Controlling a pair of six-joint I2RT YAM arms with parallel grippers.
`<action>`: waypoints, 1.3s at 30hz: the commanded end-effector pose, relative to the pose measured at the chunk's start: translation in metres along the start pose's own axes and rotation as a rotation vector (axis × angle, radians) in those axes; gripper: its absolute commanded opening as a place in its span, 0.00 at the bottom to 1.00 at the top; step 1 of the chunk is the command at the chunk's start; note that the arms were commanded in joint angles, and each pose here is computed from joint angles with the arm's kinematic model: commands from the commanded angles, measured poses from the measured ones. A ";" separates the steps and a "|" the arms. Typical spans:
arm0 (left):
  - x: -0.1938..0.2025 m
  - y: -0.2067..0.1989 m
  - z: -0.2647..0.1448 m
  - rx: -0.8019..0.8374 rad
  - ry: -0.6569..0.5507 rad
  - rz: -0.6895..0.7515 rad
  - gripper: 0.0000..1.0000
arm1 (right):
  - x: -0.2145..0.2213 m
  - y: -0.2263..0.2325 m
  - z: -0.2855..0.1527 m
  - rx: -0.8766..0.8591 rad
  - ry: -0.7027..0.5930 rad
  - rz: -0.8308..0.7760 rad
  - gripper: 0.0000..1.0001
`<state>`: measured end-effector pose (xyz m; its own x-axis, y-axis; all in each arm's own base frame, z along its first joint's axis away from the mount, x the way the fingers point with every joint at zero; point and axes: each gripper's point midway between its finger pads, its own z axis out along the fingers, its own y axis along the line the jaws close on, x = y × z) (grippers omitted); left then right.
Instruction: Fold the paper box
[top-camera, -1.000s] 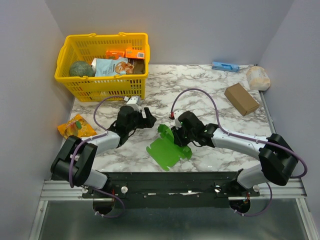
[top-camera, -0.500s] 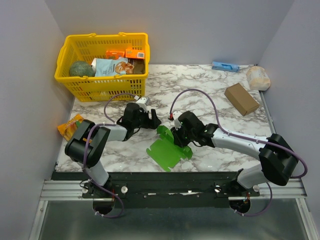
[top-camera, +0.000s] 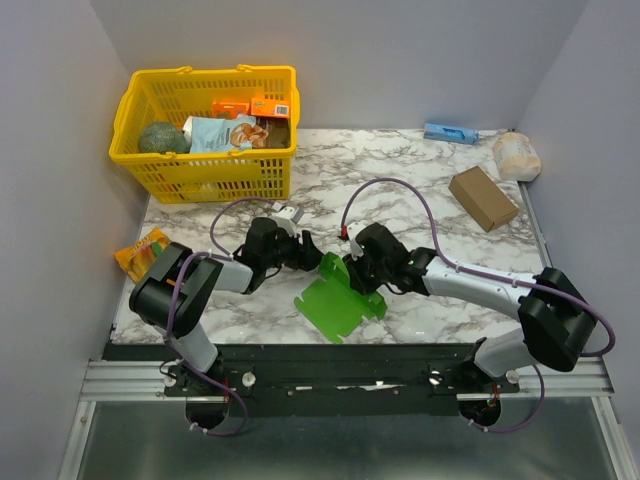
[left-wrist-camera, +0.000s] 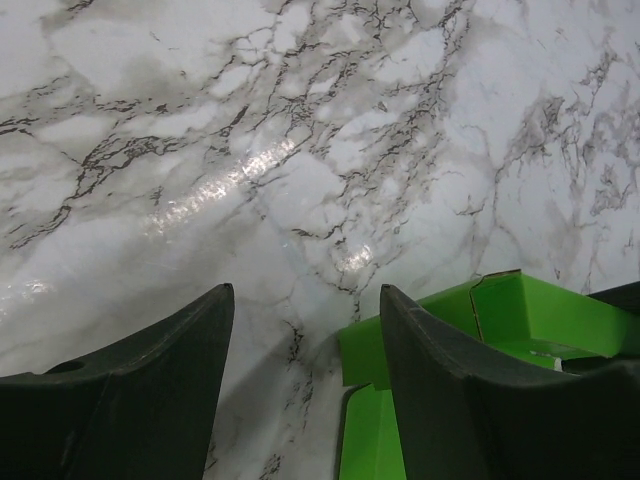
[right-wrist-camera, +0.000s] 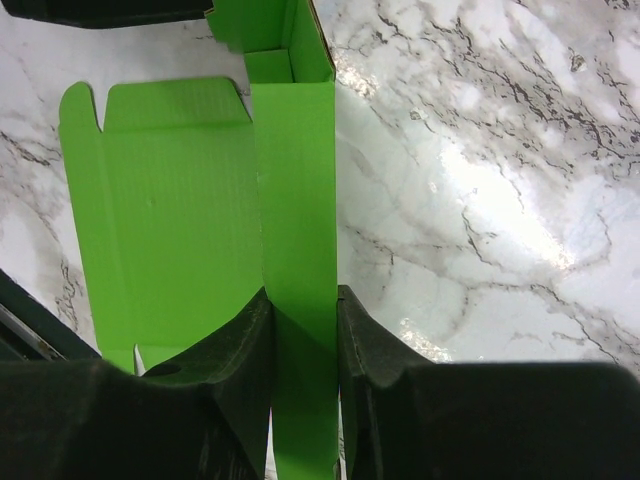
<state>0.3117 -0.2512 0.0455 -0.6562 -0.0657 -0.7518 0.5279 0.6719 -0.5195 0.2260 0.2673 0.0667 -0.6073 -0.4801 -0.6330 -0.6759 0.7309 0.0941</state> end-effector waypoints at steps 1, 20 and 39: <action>0.005 -0.028 -0.005 0.097 0.002 0.019 0.68 | -0.002 -0.010 0.001 0.058 0.002 0.022 0.34; 0.009 -0.056 -0.014 0.196 -0.037 0.041 0.63 | -0.002 -0.012 0.002 0.074 0.000 0.039 0.34; 0.006 -0.067 -0.012 0.206 -0.096 0.191 0.63 | -0.003 -0.010 0.001 0.065 -0.008 0.042 0.34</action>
<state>0.2541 -0.2807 0.0664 -0.5703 -0.0364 -0.8207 0.6925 0.5161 -0.5041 0.2294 0.2630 0.0661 -0.6358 -0.4484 -0.6282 -0.6314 0.7703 0.0892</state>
